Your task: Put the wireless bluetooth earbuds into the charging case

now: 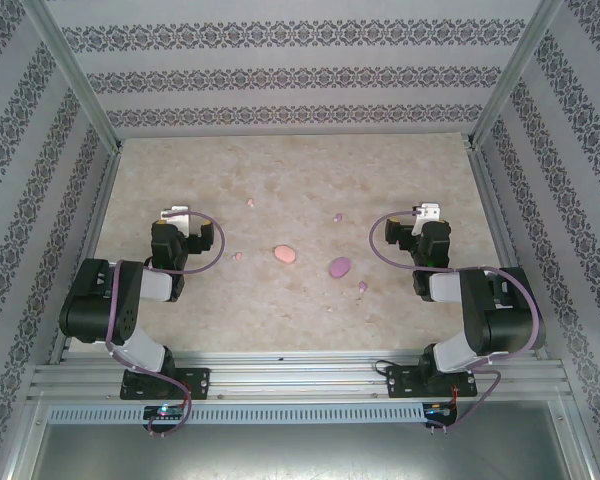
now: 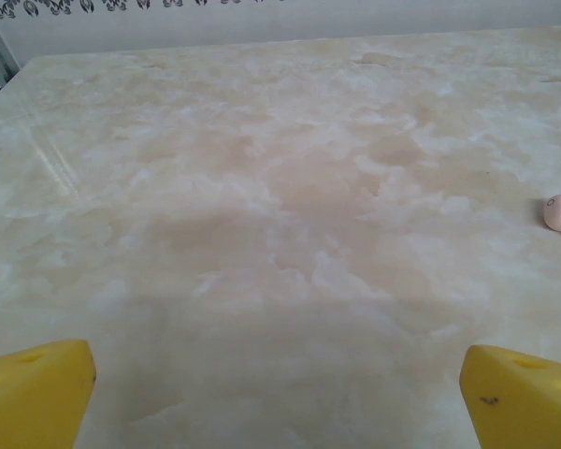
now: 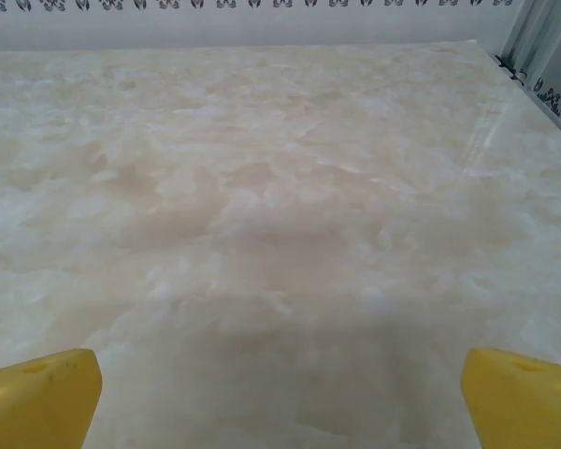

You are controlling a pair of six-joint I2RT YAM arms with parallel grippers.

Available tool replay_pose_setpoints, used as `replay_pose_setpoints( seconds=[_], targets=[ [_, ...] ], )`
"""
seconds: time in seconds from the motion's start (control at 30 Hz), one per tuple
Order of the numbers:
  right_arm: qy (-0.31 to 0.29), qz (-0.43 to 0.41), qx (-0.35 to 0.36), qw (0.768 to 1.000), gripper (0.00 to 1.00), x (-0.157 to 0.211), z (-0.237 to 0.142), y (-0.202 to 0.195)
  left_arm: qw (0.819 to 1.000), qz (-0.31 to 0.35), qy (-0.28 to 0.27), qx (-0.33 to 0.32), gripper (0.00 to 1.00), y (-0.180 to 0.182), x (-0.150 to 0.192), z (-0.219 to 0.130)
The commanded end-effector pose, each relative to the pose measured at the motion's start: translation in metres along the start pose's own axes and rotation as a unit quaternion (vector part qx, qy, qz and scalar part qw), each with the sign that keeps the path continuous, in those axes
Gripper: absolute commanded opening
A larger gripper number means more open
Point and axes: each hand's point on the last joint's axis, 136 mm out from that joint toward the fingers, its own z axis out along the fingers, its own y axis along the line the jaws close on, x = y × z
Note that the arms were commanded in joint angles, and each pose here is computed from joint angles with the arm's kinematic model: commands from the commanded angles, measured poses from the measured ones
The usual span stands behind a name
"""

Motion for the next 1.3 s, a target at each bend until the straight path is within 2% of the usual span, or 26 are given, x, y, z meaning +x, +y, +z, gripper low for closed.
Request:
replay_pose_setpoints(
  seconds=[0.0,1.27],
  targets=[
    [-0.027,-0.007,-0.014,1.000,0.98,-0.0170,0.0016,0.0047,1.000,-0.010,-0.004,0.001,1.00,0.0011,-0.0033,-0.0007],
    [-0.024,-0.007,-0.021,0.999,0.98,-0.0187,0.0013,0.0067,1.000,-0.011,-0.005,0.001,1.00,0.0015,-0.0042,-0.0006]
  ],
)
